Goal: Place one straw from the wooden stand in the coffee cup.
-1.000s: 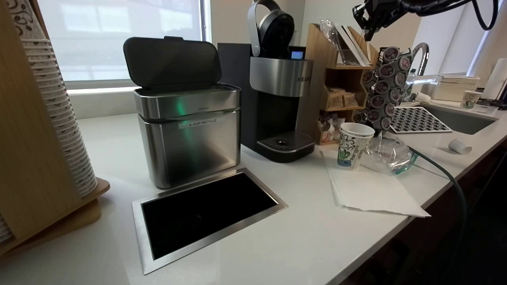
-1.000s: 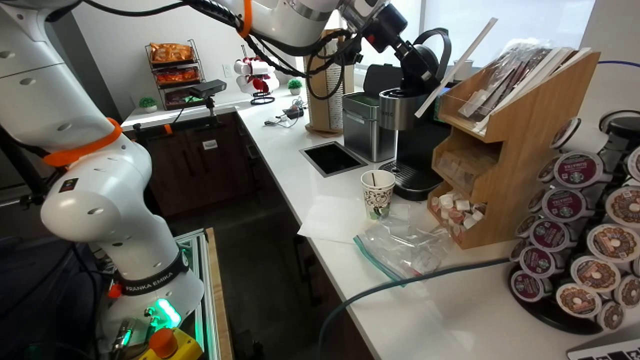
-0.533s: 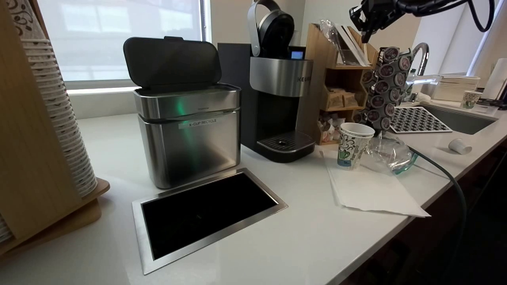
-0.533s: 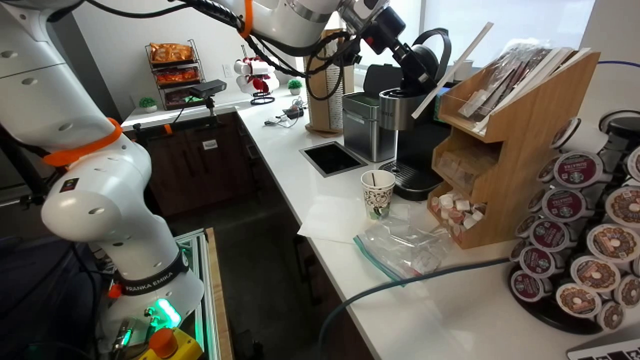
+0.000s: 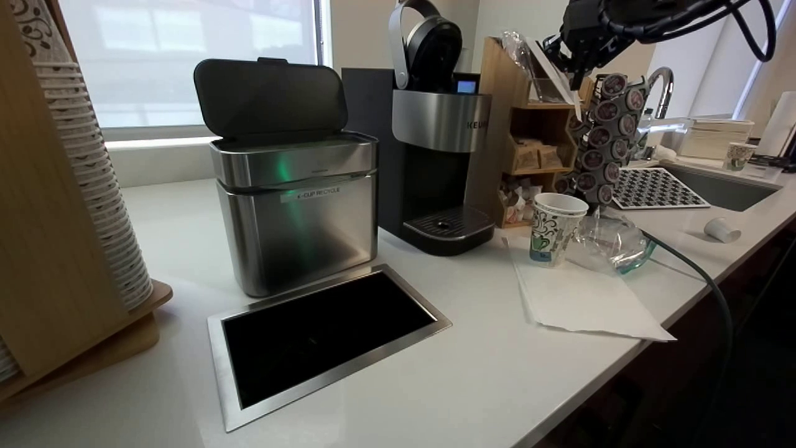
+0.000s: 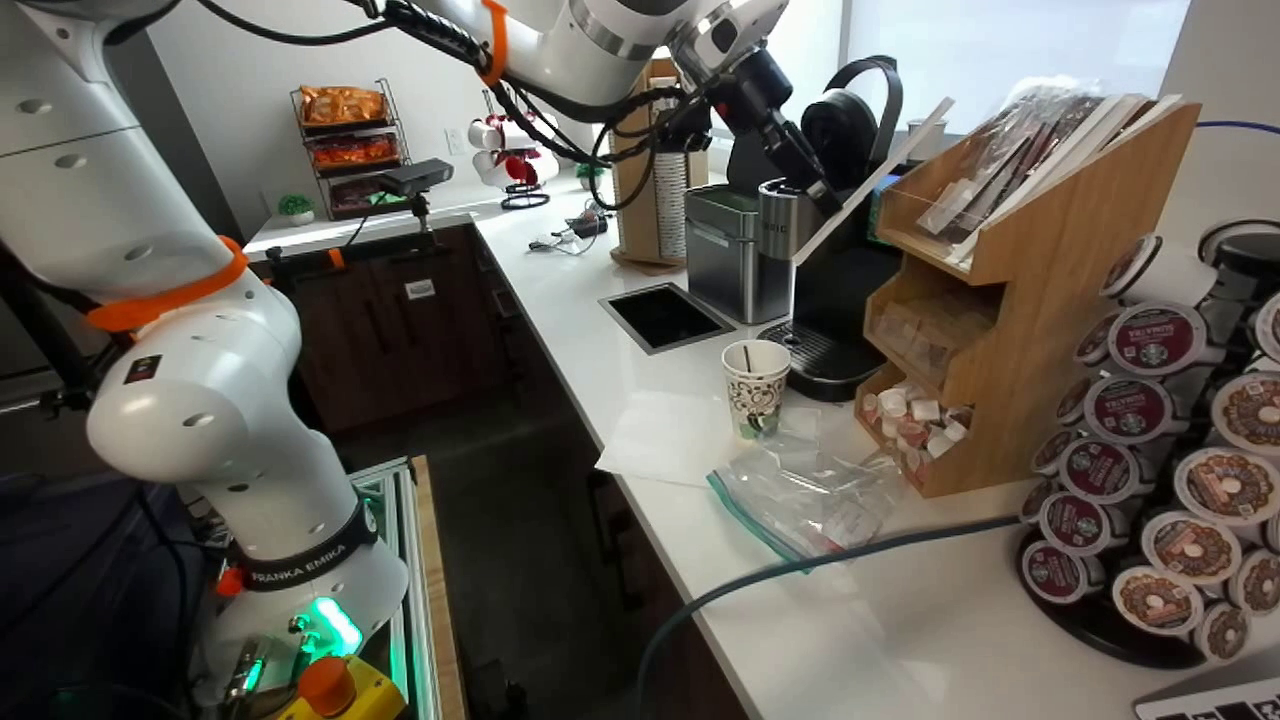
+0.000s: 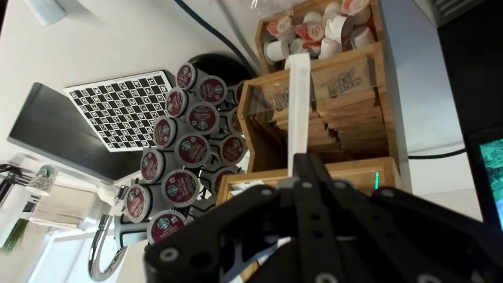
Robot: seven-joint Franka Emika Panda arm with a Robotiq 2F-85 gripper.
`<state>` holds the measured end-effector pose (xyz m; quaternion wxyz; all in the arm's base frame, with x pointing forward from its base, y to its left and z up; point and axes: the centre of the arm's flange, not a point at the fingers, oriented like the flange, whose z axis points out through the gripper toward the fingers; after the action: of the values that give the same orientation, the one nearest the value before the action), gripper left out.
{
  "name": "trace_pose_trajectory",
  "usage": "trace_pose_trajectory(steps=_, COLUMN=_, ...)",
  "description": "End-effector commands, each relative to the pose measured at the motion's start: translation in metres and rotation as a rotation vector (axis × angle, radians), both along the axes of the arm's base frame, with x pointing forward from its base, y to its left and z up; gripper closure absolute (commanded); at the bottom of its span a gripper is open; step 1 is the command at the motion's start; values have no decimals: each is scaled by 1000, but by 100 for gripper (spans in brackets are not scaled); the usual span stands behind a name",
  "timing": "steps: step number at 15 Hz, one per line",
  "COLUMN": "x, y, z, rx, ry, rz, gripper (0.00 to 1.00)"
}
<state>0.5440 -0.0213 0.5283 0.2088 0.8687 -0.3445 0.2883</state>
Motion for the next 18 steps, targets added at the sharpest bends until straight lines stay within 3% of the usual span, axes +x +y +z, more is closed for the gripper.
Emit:
trace_pose_trajectory(steps=1, x=-5, y=11, z=-18, rx=-14, ry=64, rz=-15, gripper=100)
trace_pose_trajectory(steps=7, x=-6, y=31, z=-43, rx=-26, ry=208, rz=58, gripper=100)
trace_pose_trajectory(steps=12, x=-5, y=33, z=-57, rx=-6, ry=379, rz=57, gripper=100)
trace_pose_trajectory(steps=18, x=3, y=34, z=-68, rx=20, ry=475, rz=48, gripper=100)
